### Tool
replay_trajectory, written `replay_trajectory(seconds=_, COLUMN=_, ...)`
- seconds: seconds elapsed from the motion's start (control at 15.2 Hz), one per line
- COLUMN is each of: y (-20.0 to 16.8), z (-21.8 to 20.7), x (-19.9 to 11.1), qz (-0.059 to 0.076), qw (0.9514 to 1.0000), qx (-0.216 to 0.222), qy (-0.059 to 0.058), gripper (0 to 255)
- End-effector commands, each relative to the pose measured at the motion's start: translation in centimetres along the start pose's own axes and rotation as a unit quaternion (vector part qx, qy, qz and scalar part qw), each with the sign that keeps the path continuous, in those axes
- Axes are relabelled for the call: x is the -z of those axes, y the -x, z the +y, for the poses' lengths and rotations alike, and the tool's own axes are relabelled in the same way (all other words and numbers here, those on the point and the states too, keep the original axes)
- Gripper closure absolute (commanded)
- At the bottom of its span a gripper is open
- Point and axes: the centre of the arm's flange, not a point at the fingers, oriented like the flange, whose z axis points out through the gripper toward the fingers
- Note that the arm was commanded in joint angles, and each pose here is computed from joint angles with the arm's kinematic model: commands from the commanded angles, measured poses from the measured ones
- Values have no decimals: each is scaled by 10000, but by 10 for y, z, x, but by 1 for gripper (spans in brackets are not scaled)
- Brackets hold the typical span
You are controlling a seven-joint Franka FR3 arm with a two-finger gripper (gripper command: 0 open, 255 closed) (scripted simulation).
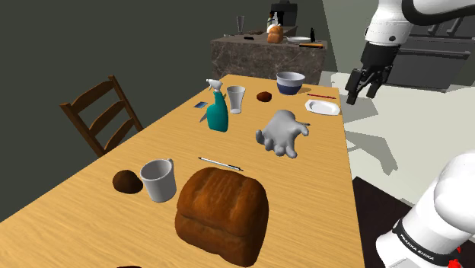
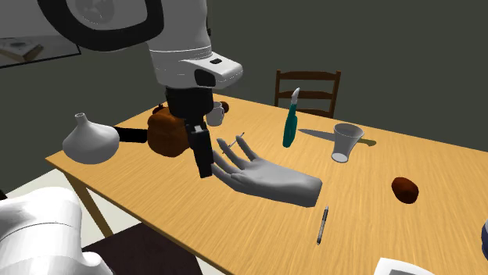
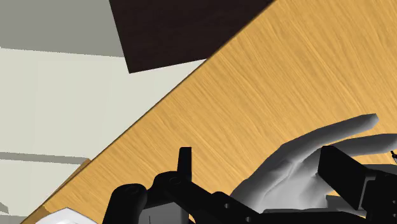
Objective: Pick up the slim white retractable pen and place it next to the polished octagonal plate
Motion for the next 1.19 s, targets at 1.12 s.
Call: replay_trajectory(seconds=1.12, y=-139, z=-130, x=-100, qz=-97, qw=9859, qx=1518, qy=-702, gripper=0)
